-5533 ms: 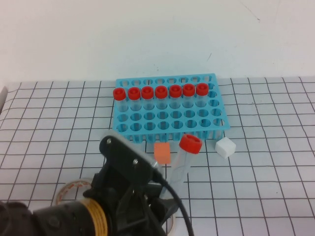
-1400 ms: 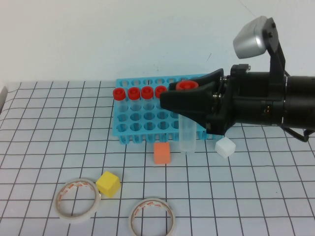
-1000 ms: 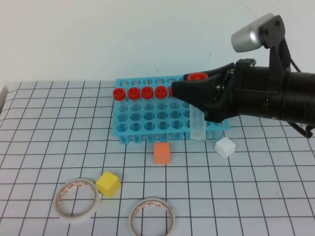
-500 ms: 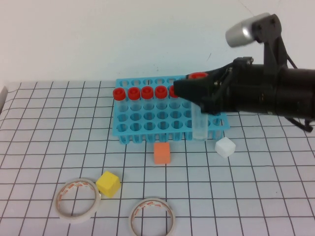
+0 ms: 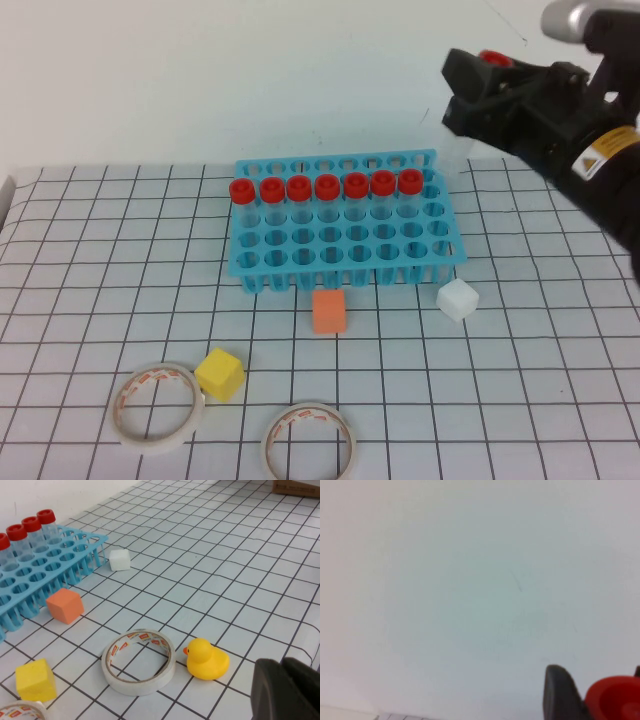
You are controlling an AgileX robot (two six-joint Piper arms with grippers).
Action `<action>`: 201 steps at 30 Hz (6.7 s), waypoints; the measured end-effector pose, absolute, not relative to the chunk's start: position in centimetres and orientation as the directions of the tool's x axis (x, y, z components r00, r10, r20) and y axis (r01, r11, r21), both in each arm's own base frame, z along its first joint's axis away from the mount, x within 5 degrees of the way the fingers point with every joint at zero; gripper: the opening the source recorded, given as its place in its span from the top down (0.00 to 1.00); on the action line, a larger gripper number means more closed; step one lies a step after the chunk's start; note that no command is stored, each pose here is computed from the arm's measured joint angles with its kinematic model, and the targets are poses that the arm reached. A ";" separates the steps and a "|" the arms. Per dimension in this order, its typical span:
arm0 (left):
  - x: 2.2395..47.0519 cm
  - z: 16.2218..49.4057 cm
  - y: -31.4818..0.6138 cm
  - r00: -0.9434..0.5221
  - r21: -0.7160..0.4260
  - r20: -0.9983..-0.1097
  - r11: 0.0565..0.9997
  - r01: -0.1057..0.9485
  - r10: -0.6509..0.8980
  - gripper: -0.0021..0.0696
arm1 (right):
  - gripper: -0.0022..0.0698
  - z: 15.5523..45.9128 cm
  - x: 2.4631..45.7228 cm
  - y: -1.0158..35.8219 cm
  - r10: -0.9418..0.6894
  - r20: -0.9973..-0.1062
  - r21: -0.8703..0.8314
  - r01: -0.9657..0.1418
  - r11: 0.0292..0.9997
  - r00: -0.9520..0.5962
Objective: Place the test tubes
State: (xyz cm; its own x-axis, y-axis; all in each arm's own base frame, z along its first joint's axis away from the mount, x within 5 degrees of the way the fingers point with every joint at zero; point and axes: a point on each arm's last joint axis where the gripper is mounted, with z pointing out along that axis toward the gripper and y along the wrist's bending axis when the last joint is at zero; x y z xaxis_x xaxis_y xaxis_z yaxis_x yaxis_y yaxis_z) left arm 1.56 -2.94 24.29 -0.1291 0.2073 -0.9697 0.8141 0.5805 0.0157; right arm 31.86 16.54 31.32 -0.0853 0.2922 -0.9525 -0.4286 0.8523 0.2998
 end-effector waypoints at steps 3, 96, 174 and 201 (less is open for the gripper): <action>1.6 24.3 -2.9 -0.129 0.016 -0.970 0.581 0.814 0.207 0.97 | 0.60 30.2 32.4 17.0 0.264 -0.964 0.250 -0.457 0.854 -0.033; 1.6 24.2 -3.0 -0.131 0.014 -0.969 0.580 0.814 0.208 0.97 | 0.49 14.8 44.2 17.7 0.059 -0.991 0.094 -0.304 0.948 -0.124; 1.6 24.2 -3.0 -0.131 0.014 -0.969 0.580 0.814 0.208 0.97 | 0.97 17.2 5.2 -0.6 0.124 -0.952 0.096 0.111 0.989 -0.279; 1.6 24.2 -3.0 -0.131 0.014 -0.969 0.580 0.814 0.208 0.97 | 0.97 17.1 5.2 -0.6 0.133 -0.944 0.104 0.110 0.988 -0.301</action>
